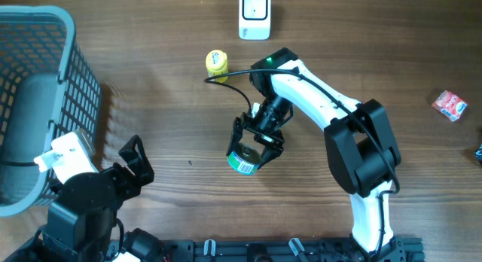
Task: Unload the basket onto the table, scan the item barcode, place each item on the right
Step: 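Lift the tuna can with the right gripper up to the scanner face, then hold the tuna can barcode against the scanner face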
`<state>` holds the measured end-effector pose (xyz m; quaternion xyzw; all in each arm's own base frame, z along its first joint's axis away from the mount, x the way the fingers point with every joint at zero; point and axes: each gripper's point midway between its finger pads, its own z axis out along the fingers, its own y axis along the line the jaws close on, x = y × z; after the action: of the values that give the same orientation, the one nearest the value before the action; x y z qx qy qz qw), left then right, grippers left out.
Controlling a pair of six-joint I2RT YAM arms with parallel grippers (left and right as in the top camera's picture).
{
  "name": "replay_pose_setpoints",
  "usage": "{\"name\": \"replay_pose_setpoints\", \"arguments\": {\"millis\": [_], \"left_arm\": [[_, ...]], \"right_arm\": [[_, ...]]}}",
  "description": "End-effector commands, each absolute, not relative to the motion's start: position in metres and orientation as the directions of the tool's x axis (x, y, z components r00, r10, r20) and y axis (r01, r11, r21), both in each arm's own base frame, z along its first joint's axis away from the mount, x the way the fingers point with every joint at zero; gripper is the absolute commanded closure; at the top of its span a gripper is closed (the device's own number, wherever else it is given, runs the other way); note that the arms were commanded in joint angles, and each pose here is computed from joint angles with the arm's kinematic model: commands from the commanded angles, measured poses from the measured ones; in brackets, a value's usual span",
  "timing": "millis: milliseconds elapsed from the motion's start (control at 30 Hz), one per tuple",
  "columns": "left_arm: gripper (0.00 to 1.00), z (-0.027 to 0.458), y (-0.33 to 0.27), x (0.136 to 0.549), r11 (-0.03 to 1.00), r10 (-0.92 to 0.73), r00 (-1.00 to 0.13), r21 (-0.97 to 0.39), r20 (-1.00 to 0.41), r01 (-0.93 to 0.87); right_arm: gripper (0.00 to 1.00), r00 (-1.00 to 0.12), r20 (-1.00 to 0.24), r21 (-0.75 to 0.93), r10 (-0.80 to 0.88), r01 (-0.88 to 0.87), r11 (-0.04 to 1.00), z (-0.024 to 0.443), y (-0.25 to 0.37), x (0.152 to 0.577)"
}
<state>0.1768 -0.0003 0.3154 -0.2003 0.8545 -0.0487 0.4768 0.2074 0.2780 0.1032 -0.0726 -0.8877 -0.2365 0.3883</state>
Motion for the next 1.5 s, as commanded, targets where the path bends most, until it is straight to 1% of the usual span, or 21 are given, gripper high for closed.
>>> {"name": "replay_pose_setpoints", "arguments": {"millis": [0, 67, 167, 200, 233, 300, 367, 400, 467, 500, 533, 633, 733, 767, 867, 933, 967, 1100, 1167, 1333, 1467], "left_arm": [[0.00, 0.315, 0.004, 0.179, 0.916, -0.377, -0.457, -0.252, -0.806, -0.312], [0.00, 0.315, 0.004, 0.179, 0.916, -0.377, -0.457, -0.252, -0.806, -0.312], [0.00, 0.315, 0.004, 0.179, 0.911, -0.388, -0.453, -0.262, -0.803, -0.318], [0.00, 0.314, 0.004, 0.179, 0.907, -0.398, -0.450, -0.270, -0.799, -0.323], [0.00, 0.314, 0.003, 0.180, 0.907, -0.399, -0.452, -0.269, -0.798, -0.325], [0.00, 0.313, 0.003, 0.180, 0.907, -0.398, -0.454, -0.267, -0.797, -0.326], [0.00, 0.313, 0.002, 0.181, 0.908, -0.396, -0.457, -0.264, -0.796, -0.327], [0.00, 0.313, 0.002, 0.182, 0.908, -0.396, -0.458, -0.263, -0.796, -0.327], [0.00, 0.313, 0.001, 0.184, 0.908, -0.395, -0.460, -0.261, -0.795, -0.328], [0.00, 0.311, 0.000, 0.186, 0.909, -0.391, -0.468, -0.253, -0.793, -0.331], [0.00, 0.310, -0.001, 0.187, 0.910, -0.388, -0.473, -0.248, -0.791, -0.332], [0.00, 0.306, -0.003, 0.192, 0.913, -0.378, -0.490, -0.229, -0.786, -0.337], [0.00, 0.302, -0.005, 0.196, 0.916, -0.366, -0.506, -0.205, -0.781, -0.346], [0.00, 0.302, -0.004, 0.198, 0.915, -0.361, -0.505, -0.192, -0.784, -0.356], [0.00, 0.303, 0.001, 0.198, 0.911, -0.357, -0.492, -0.180, -0.794, -0.371], [0.00, 0.304, 0.002, 0.198, 0.909, -0.356, -0.486, -0.176, -0.798, -0.378], [0.00, 0.305, 0.003, 0.198, 0.908, -0.355, -0.483, -0.173, -0.800, -0.381], [0.00, 0.305, 0.004, 0.198, 0.907, -0.354, -0.480, -0.170, -0.803, -0.385], [0.00, 0.306, 0.006, 0.198, 0.905, -0.353, -0.474, -0.166, -0.807, -0.391], [0.00, 0.307, 0.009, 0.199, 0.902, -0.350, -0.464, -0.159, -0.814, -0.402], [0.00, 0.307, 0.009, 0.199, 0.902, -0.350, -0.465, -0.158, -0.814, -0.402]], "right_arm": [[0.45, -0.682, 0.727, 0.397, -0.080, 0.322, 0.859, 0.108, 0.284, 0.210], [0.45, -0.701, 0.709, 0.398, -0.082, 0.302, 0.867, 0.103, 0.283, 0.213], [0.42, -0.798, 0.595, 0.435, -0.101, 0.214, 0.875, 0.083, 0.282, 0.236], [0.41, -0.836, 0.537, 0.466, -0.109, 0.187, 0.865, 0.077, 0.285, 0.250], [0.41, -0.895, 0.430, 0.539, -0.118, 0.150, 0.829, 0.071, 0.289, 0.280], [0.41, -0.935, 0.343, 0.547, -0.091, 0.120, 0.828, 0.065, 0.282, 0.307], [0.42, -0.971, 0.235, 0.500, -0.032, 0.093, 0.861, 0.056, 0.261, 0.340], [0.42, -0.989, 0.150, 0.469, 0.000, 0.072, 0.880, 0.052, 0.246, 0.364], [0.42, -1.000, 0.023, 0.442, 0.016, 0.025, 0.897, 0.053, 0.228, 0.397], [0.43, -0.996, -0.082, 0.410, 0.046, 0.009, 0.912, 0.055, 0.213, 0.426], [0.42, -0.988, -0.152, 0.405, 0.028, -0.037, 0.913, 0.059, 0.211, 0.441], [0.42, -0.939, -0.342, 0.364, -0.022, -0.154, 0.918, 0.071, 0.213, 0.478], [0.42, -0.847, -0.526, 0.277, -0.082, -0.262, 0.924, 0.088, 0.218, 0.512], [0.42, -0.787, -0.608, 0.217, -0.101, -0.287, 0.933, 0.098, 0.220, 0.529], [0.42, -0.685, -0.720, 0.129, -0.111, -0.290, 0.948, 0.119, 0.223, 0.553], [0.42, -0.598, -0.794, 0.085, -0.106, -0.282, 0.956, 0.139, 0.226, 0.570], [0.40, -0.545, -0.832, 0.068, -0.102, -0.282, 0.957, 0.151, 0.228, 0.579], [0.41, -0.354, -0.927, 0.004, -0.121, -0.331, 0.944, 0.190, 0.237, 0.601], [0.42, -0.294, -0.948, -0.024, -0.125, -0.326, 0.945, 0.196, 0.238, 0.609], [0.42, -0.227, -0.964, -0.057, -0.140, -0.335, 0.940, 0.167, 0.246, 0.627], [0.46, -0.150, -0.968, -0.135, -0.200, -0.357, 0.924, 0.147, 0.255, 0.635]]}}
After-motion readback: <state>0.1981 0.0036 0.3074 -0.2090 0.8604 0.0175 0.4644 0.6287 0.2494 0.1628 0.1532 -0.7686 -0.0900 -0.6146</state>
